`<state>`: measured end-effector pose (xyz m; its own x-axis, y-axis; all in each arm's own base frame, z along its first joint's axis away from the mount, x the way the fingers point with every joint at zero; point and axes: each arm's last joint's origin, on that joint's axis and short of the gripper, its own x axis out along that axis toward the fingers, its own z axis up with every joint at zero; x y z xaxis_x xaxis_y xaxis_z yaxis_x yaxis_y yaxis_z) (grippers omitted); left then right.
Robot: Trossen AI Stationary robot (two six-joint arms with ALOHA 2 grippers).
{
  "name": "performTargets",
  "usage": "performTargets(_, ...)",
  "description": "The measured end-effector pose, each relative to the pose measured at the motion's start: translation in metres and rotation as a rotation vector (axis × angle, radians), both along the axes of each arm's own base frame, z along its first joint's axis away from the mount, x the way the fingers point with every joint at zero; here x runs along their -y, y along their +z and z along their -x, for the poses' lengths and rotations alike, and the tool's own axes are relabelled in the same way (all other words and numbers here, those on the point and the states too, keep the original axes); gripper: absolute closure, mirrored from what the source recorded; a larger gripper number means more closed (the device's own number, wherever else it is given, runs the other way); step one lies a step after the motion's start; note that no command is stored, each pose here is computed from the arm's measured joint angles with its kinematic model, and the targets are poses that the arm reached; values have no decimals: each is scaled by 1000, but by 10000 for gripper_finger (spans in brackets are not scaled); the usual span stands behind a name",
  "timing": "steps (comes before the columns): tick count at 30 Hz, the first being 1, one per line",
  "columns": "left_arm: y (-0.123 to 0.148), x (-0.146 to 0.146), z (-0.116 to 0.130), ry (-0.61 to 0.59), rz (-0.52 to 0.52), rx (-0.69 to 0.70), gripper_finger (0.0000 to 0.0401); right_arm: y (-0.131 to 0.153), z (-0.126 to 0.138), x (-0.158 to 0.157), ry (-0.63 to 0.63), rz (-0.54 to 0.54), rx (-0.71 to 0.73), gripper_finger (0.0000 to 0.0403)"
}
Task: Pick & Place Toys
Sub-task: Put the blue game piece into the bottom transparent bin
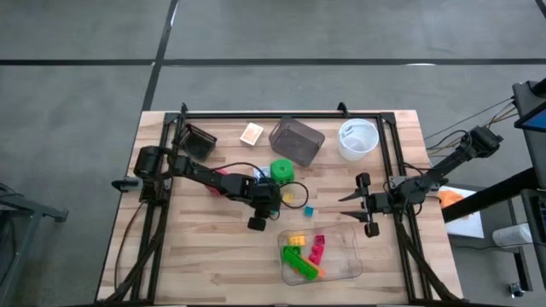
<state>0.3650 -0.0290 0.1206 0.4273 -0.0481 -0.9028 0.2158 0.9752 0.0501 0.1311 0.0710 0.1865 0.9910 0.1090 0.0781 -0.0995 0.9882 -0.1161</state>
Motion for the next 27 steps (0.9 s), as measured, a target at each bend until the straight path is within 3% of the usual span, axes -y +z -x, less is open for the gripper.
performTargets(5, 11, -2, 14, 27, -18, 0, 267, -1, 0, 0, 0, 3, -5, 236)
performTargets(8, 31, -4, 23, 59, -41, 104, 267, -1, 0, 0, 0, 4, -6, 236)
performTargets(12, 60, -5, 36, 83, 9, 396, 267, -1, 0, 0, 0, 3, -5, 236)
performTargets(16, 88, -1, 48, 52, 188, 833, 267, -1, 0, 0, -1, 3, -5, 236)
performTargets(18, 87, 5, 53, 17, 264, 957, 267, -1, 0, 0, -1, 3, -4, 236)
performTargets(22, 77, 26, 43, -36, 330, 992, 267, 0, 0, 0, -1, 3, 1, 236)
performTargets(27, 74, 63, 7, -145, 331, 917, 267, 0, 0, 1, -7, 4, 5, 236)
